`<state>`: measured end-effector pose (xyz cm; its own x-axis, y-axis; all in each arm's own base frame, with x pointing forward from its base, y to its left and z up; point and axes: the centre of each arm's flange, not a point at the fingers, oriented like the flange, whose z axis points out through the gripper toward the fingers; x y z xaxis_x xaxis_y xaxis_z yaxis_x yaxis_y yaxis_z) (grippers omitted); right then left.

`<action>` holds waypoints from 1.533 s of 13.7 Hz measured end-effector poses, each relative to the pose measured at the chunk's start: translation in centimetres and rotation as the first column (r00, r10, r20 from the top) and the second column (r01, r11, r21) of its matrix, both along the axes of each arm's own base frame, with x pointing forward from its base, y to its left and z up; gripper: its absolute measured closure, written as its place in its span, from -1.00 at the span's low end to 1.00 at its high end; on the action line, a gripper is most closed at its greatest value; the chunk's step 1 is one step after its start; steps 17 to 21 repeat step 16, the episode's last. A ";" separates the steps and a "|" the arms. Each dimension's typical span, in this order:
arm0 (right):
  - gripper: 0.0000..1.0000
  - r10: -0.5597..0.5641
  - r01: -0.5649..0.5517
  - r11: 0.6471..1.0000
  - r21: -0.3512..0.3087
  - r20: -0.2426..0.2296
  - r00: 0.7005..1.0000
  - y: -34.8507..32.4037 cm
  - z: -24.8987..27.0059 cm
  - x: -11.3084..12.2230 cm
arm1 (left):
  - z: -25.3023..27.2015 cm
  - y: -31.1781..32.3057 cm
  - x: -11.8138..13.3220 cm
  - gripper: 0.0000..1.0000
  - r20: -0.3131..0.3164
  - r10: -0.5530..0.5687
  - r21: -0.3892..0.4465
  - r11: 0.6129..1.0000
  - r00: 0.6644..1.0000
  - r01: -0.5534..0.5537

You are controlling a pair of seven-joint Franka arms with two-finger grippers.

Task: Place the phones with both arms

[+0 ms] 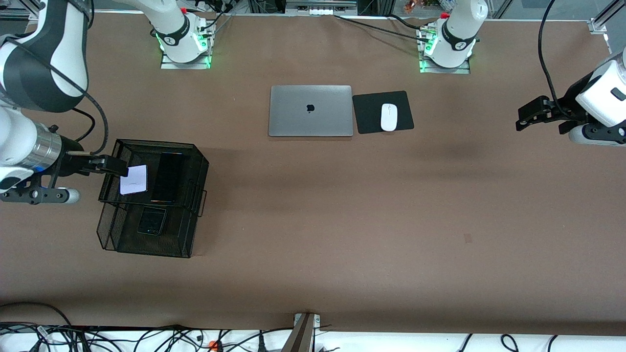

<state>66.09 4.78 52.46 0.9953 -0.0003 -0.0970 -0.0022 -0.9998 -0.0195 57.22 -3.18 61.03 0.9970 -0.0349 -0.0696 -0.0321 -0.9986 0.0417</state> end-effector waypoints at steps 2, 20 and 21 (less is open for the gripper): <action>-0.99 0.044 -0.044 0.999 -0.016 0.011 0.999 -0.6 1.2 0.0 | 0.0 0.0 0.0 -1.00 0.000 0.000 0.000 1.000 1.000 0.000; -1.00 0.072 -0.070 0.997 -0.028 0.095 0.993 -2.5 4.5 -3.4 | 0.0 0.2 0.0 -1.00 0.000 0.004 0.000 1.000 1.000 -0.004; -1.00 0.072 -0.070 0.997 -0.028 0.095 0.993 -2.5 4.5 -3.4 | 0.0 0.2 0.0 -1.00 0.000 0.004 0.000 1.000 1.000 -0.004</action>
